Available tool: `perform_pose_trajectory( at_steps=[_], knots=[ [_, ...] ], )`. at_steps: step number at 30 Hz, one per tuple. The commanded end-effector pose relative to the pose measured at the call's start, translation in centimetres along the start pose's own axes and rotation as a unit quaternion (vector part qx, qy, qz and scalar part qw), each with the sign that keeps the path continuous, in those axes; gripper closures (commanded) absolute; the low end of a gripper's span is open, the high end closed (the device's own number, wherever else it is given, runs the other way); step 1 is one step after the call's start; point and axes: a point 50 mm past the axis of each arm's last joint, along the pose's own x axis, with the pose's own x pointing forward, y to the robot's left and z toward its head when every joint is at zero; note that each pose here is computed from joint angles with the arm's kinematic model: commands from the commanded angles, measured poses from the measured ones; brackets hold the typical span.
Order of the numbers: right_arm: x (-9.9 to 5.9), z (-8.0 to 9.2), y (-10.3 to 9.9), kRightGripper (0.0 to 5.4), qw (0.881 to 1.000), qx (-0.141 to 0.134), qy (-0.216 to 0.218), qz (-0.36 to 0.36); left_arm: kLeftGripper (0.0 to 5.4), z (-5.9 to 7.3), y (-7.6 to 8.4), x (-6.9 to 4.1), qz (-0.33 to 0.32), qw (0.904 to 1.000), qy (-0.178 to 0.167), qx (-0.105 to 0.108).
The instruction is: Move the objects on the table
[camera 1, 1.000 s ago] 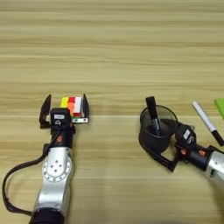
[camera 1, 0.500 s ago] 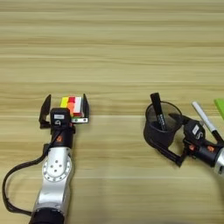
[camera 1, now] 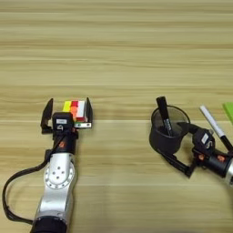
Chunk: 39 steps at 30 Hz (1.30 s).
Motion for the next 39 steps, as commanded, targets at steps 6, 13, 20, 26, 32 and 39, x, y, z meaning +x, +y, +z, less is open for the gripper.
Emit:
perform_pose_trajectory(
  at_steps=[6,13,20,26,32,39],
  knots=[
    [-2.4,-0.5,-0.7,0.03,0.999,0.0,0.029,-0.025,0.0,-0.1,0.1,-0.1,0.003,1.0,0.006,0.002],
    [-3.6,-0.2,-0.6,0.03,0.999,-0.005,0.038,-0.026,0.0,-0.1,0.1,0.0,0.003,1.0,0.006,0.002],
    [-4.6,0.2,-2.0,0.03,0.997,-0.013,0.036,-0.062,0.0,-0.1,0.2,0.0,0.003,1.0,0.006,0.004],
    [-5.2,1.2,-3.1,0.03,0.996,-0.013,0.019,-0.083,0.0,-0.1,0.2,0.1,0.002,1.0,0.007,0.005],
    [-5.7,2.5,-3.9,0.03,0.996,-0.002,-0.004,-0.092,0.0,-0.2,0.2,0.2,0.001,1.0,0.008,0.005],
    [-6.1,3.7,-4.2,0.03,0.996,-0.004,-0.021,-0.091,0.0,-0.2,0.2,0.2,0.001,1.0,0.008,0.004]
  ],
)
